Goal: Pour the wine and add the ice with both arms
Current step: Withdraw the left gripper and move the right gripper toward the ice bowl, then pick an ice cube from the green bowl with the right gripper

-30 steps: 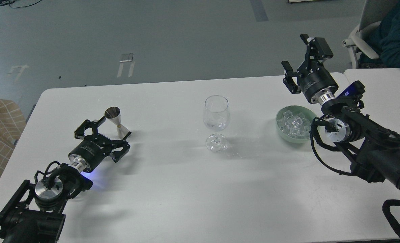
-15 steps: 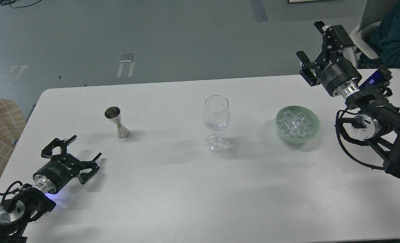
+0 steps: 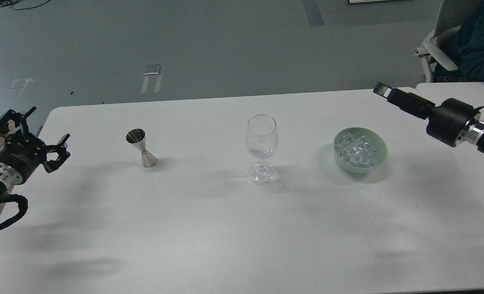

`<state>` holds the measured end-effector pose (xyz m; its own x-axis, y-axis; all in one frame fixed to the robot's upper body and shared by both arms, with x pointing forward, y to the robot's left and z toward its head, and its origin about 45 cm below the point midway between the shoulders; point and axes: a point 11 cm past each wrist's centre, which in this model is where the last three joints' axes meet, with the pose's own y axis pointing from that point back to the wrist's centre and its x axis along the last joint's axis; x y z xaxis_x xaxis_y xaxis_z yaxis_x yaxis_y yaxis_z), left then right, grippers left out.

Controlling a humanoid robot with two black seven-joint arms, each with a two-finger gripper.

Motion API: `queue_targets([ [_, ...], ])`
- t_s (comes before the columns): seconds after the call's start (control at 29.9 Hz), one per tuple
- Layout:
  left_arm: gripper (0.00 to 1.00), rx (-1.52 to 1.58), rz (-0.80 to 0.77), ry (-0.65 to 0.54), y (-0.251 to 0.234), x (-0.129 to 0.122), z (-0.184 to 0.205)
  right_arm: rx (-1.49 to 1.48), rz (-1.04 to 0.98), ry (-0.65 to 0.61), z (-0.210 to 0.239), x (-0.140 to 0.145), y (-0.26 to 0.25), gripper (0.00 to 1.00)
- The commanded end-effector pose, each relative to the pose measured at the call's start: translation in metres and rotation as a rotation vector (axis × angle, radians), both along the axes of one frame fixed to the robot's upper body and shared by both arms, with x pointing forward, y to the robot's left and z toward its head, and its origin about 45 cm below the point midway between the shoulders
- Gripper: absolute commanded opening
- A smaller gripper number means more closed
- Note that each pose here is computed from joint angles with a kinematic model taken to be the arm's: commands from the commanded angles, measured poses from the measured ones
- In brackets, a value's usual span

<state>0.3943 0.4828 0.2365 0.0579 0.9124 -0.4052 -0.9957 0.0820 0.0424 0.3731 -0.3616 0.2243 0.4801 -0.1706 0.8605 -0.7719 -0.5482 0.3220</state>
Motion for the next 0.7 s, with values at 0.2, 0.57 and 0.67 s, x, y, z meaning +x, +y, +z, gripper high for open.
queue_targets([
  [0.2, 0.98, -0.014, -0.031, -0.075, -0.019, 0.021, 0.024, -0.194, 0.039, 0.054, -0.049, 0.003, -0.006, 0.86],
  [0.57, 0.98, -0.026, -0.044, -0.083, -0.026, 0.023, 0.024, -0.259, 0.094, 0.091, -0.071, 0.002, 0.005, 0.52],
  [0.67, 0.98, -0.027, -0.045, -0.083, -0.026, 0.023, 0.024, -0.28, 0.105, 0.092, -0.07, 0.004, 0.005, 0.52],
])
